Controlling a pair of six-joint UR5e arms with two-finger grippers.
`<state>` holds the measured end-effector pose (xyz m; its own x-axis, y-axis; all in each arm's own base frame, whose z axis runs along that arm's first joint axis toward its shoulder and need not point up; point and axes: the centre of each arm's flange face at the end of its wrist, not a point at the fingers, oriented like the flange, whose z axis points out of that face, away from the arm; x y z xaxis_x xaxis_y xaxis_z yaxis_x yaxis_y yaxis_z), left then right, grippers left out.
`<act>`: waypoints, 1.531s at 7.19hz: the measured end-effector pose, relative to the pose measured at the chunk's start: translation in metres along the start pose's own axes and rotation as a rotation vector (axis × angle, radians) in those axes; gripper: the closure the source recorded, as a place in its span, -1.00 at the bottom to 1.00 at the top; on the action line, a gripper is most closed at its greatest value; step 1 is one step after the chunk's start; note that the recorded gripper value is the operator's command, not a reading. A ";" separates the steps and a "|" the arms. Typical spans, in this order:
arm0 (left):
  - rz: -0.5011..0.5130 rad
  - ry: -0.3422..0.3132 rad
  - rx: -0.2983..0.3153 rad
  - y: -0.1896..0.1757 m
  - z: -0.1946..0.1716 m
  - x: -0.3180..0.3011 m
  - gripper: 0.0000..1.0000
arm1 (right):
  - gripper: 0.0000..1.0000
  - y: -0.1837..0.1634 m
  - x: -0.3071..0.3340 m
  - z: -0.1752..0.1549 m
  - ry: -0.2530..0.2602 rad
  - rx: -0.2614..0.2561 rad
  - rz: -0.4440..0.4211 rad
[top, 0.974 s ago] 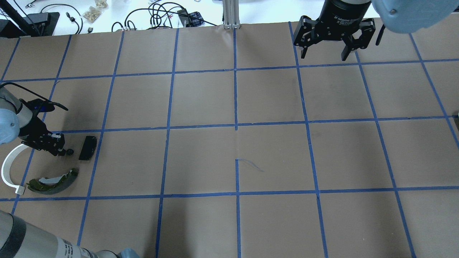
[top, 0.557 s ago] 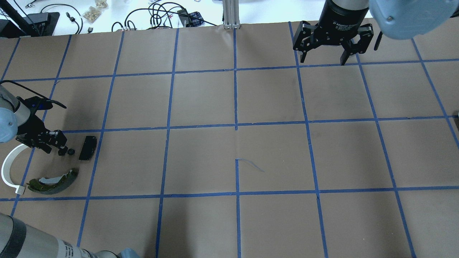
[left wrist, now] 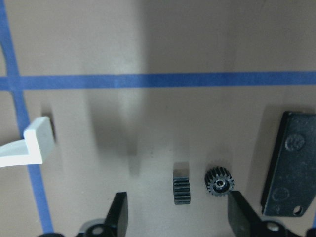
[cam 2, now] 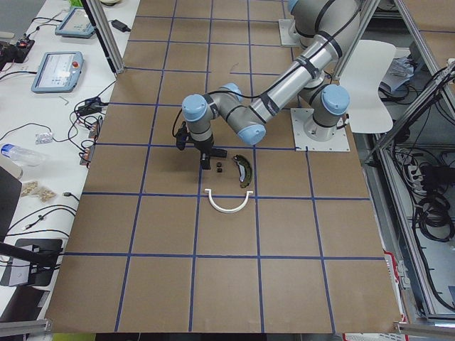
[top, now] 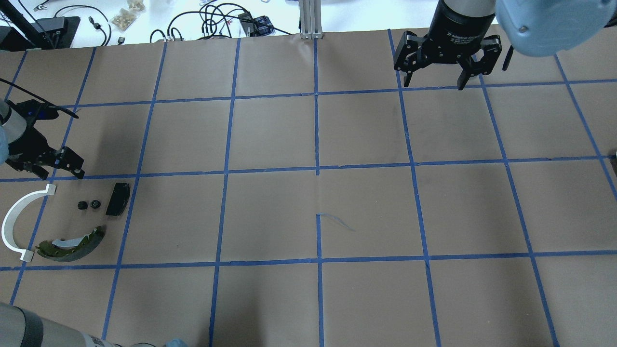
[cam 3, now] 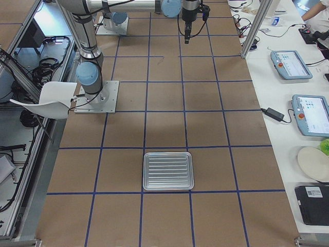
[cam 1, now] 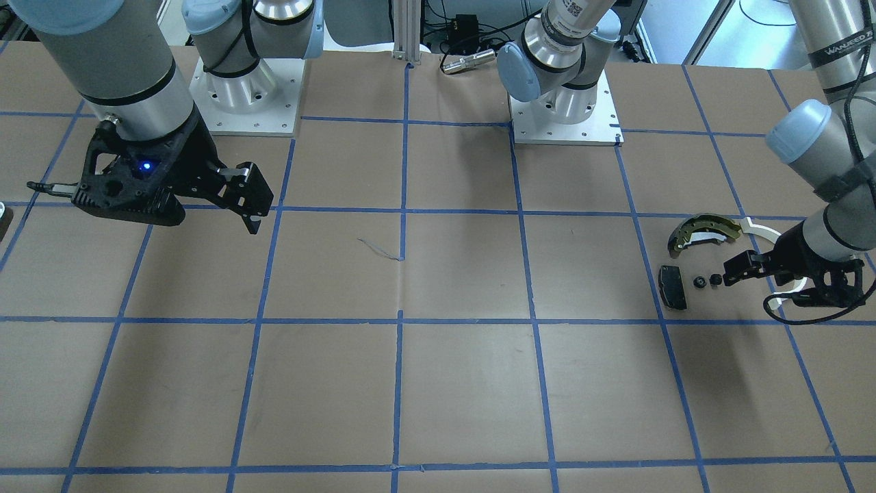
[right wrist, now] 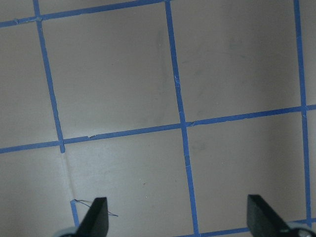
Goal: Place bearing gear from tray to pile
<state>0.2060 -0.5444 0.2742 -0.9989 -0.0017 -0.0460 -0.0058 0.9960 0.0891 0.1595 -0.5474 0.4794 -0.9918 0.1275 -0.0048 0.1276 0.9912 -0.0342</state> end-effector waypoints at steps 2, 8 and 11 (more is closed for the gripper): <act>-0.041 0.008 0.001 -0.020 -0.070 0.056 -1.00 | -1.00 0.000 0.000 0.001 0.001 -0.003 0.000; 0.055 0.029 0.088 0.016 -0.218 0.295 -1.00 | -1.00 0.001 0.000 0.003 0.001 -0.006 0.001; 0.117 0.021 0.043 0.056 -0.195 0.329 -1.00 | -1.00 0.001 0.000 0.003 0.001 -0.006 0.001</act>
<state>-0.1320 -0.5069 0.4585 -0.9934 0.1131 -0.0167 0.1121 0.9924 0.0498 0.1595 -0.5463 0.4763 -0.9917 0.1285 -0.0035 0.1285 0.9913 -0.0281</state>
